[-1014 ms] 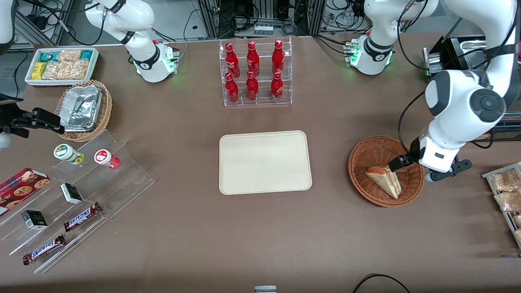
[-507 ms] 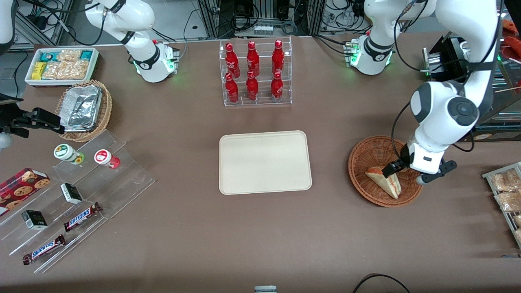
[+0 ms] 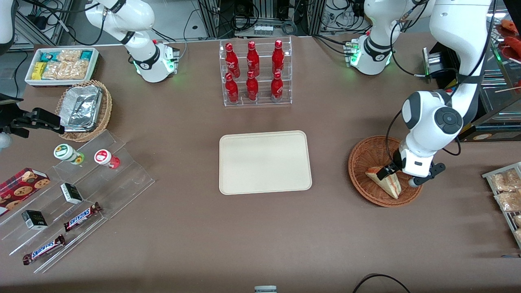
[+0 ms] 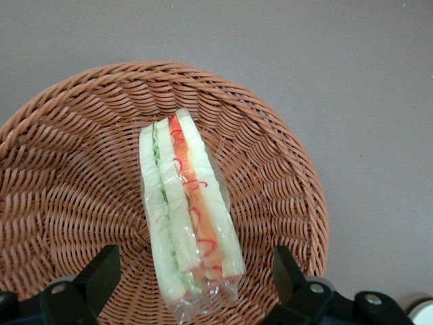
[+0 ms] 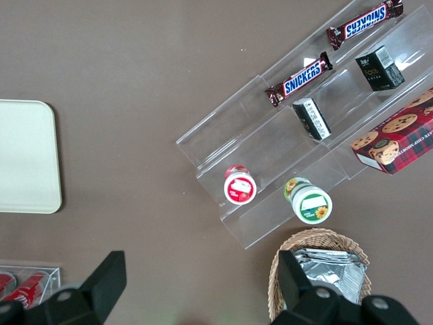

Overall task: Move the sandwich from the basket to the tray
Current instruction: 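Lower the open left gripper around the wrapped sandwich and close it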

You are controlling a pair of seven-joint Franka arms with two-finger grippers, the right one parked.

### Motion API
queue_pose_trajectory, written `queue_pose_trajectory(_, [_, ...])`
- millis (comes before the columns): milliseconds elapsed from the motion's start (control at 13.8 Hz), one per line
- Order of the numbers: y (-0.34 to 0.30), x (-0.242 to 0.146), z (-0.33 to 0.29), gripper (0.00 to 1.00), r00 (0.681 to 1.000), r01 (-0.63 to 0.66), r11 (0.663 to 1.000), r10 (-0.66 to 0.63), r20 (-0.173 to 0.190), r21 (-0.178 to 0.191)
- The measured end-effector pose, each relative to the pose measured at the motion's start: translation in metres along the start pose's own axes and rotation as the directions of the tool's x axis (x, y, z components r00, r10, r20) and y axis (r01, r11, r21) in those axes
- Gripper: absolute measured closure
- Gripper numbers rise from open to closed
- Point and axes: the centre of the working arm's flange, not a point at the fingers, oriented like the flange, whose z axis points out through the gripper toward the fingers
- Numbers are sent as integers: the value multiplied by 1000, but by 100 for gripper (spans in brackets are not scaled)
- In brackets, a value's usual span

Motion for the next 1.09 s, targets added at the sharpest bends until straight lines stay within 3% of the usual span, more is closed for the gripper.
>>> queue_pose_trajectory(507, [0, 1, 14, 0, 1000, 5, 1000, -6, -5, -5])
queue_pose_trajectory(652, [0, 1, 17, 5, 1000, 10, 1000, -11, -6, -6])
queue_pose_trajectory(725, [0, 1, 17, 13, 1000, 14, 1000, -14, -6, -6])
queue_pose_trajectory(942, [-1, 1, 17, 48, 1000, 16, 1000, -16, -7, -6])
queue_pose_trajectory(1087, [0, 2, 16, 64, 1000, 16, 1000, -16, -10, -8])
